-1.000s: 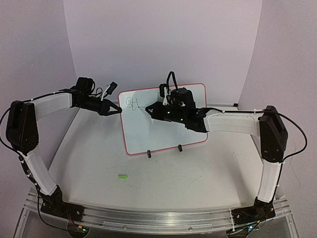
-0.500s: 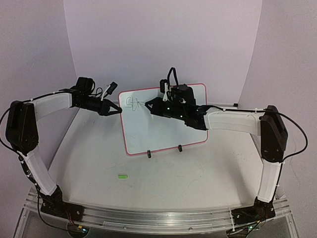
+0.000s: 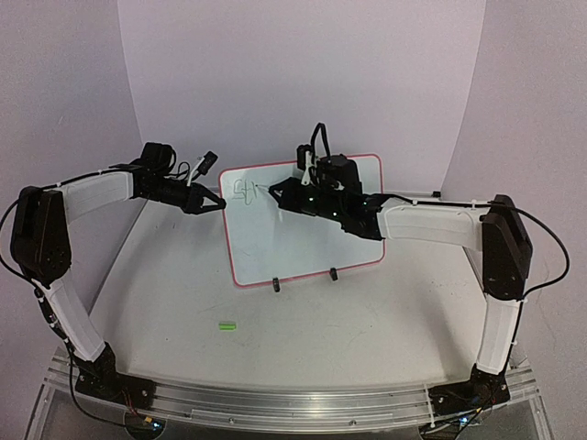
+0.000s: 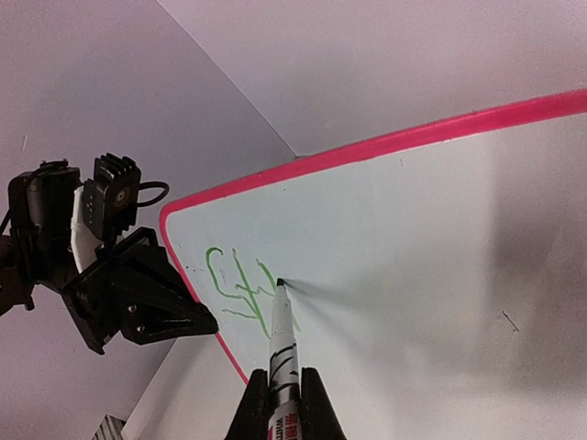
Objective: Write a sentence on the whiteboard
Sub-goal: Write a sentence at the center of the board.
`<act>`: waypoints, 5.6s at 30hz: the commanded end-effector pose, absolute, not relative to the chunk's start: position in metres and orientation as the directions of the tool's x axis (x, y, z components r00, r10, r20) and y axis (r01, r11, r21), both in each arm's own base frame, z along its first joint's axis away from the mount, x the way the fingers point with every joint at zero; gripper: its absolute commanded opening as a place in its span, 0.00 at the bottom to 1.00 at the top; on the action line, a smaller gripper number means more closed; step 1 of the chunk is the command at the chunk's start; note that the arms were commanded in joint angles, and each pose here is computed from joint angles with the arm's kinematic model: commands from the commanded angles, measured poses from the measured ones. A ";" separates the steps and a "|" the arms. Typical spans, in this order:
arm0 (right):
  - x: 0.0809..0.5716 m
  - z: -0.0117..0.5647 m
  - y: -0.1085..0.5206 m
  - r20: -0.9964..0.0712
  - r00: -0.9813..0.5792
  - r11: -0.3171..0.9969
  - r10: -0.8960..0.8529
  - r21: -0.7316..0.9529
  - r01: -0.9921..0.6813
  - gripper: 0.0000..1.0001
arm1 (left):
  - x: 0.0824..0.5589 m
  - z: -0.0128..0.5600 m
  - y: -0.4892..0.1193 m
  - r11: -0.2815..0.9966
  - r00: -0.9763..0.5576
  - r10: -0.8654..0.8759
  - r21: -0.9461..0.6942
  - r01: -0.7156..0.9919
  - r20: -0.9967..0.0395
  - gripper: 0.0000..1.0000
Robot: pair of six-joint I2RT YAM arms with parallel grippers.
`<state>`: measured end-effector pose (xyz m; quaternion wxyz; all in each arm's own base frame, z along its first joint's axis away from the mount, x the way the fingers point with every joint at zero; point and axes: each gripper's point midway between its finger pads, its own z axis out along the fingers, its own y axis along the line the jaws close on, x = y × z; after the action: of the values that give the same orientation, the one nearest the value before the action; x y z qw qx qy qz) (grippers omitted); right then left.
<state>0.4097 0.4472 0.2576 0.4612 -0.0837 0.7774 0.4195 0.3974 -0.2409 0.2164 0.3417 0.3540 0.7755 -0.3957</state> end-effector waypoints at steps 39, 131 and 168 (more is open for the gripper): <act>0.408 0.276 0.431 -0.788 -0.539 0.594 0.297 0.595 -0.541 0.00 | 0.396 0.211 -0.237 0.464 -0.477 0.333 -0.299 0.834 -0.814 0.00; 0.410 0.283 0.418 -0.816 -0.513 0.646 0.267 0.547 -0.533 0.00 | 0.393 0.213 -0.238 0.462 -0.470 0.340 -0.291 0.838 -0.815 0.00; 0.402 0.236 0.414 -0.778 -0.598 0.673 0.194 0.549 -0.495 0.00 | 0.392 0.216 -0.238 0.462 -0.465 0.339 -0.286 0.840 -0.818 0.00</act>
<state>0.4032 0.4181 0.2444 0.4455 -0.0955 0.7964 0.3977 0.3940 -0.2432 0.2177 0.3425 0.3619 0.7736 -0.3917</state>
